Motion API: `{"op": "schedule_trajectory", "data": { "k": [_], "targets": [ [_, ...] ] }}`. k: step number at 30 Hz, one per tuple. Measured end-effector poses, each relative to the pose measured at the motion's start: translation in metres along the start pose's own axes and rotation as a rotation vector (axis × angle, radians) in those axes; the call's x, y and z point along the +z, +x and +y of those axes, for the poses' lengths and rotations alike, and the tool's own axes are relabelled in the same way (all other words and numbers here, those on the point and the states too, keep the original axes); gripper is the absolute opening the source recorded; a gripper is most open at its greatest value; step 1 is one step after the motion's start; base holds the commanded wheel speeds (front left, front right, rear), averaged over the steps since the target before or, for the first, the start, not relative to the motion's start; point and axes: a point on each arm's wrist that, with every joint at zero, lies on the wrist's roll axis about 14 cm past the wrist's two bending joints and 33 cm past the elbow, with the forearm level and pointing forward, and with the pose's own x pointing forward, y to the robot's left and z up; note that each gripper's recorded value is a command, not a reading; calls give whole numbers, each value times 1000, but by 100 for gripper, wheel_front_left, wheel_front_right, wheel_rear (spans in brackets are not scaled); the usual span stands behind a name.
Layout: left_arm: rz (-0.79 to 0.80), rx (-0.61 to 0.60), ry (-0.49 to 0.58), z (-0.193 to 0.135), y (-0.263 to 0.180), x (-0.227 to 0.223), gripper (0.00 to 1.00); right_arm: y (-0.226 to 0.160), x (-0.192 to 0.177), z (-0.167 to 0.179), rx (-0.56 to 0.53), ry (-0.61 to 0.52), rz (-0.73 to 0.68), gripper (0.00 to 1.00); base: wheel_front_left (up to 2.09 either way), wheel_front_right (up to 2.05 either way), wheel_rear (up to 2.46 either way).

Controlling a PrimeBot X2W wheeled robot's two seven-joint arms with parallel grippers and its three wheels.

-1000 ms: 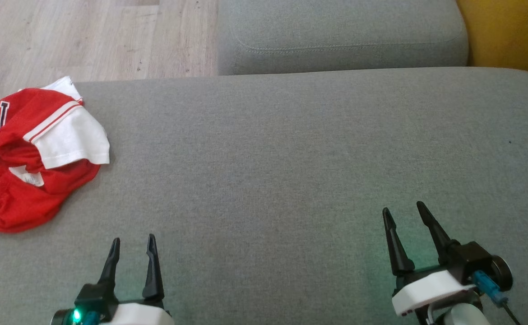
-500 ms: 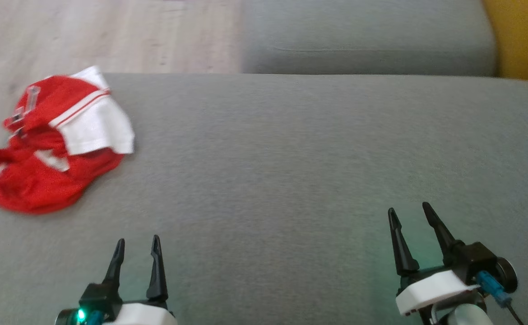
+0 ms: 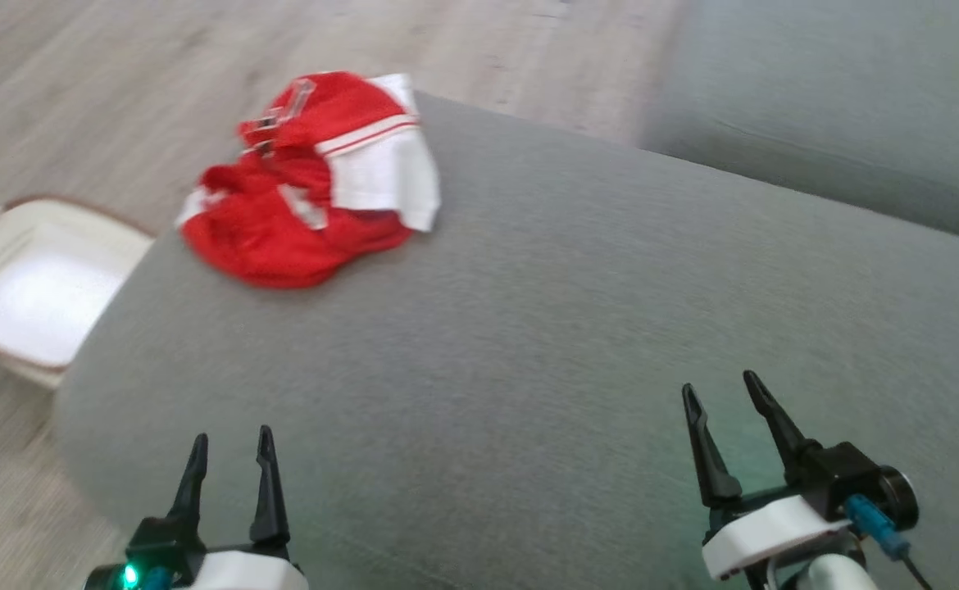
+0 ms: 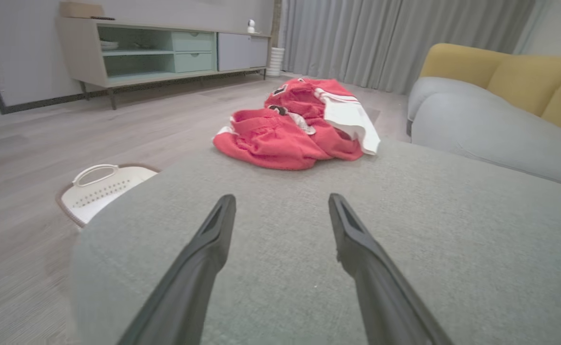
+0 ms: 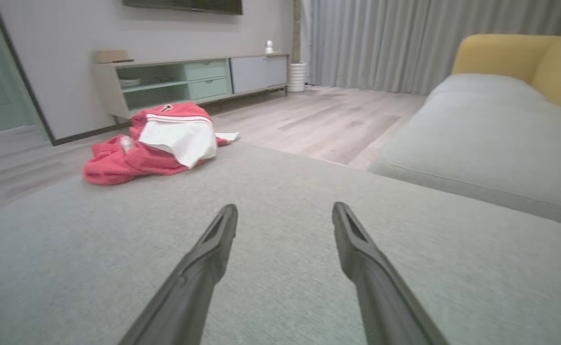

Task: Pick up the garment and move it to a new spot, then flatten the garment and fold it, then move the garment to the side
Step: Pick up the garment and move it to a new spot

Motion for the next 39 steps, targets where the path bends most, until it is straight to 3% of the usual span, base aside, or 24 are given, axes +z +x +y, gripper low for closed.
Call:
{"op": "schedule_trajectory", "data": {
  "k": [7, 14, 19, 23, 27, 30, 34, 39],
  "targets": [
    [-3, 116, -20, 36, -22, -2, 100, 14, -3, 43, 141, -9, 14, 100, 0, 0, 0],
    [-33, 138, -5, 41, -17, 9, 100, 12, -7, 33, 114, -4, 20, 100, 0, 0, 0],
    [-146, 154, 66, 57, 1, 54, 100, 14, -9, 15, 68, -11, 15, 100, 0, 0, 0],
    [-320, 127, 167, 66, 46, 139, 100, 23, -11, 1, 46, -41, 14, 100, 0, 0, 0],
    [-444, 38, 274, 42, 98, 227, 100, 36, -5, -21, 2, -77, -17, 100, 0, 0, 0],
    [-447, 10, 326, 30, 135, 259, 100, 41, -3, -42, -43, -102, -29, 100, 0, 0, 0],
    [-348, -43, 323, 5, 191, 257, 100, 42, -13, -66, -95, -116, -13, 100, 0, 0, 0],
    [-91, -131, 313, -33, 255, 188, 100, 36, -32, -95, -166, -117, 28, 100, 0, 0, 0]
  ]
}}
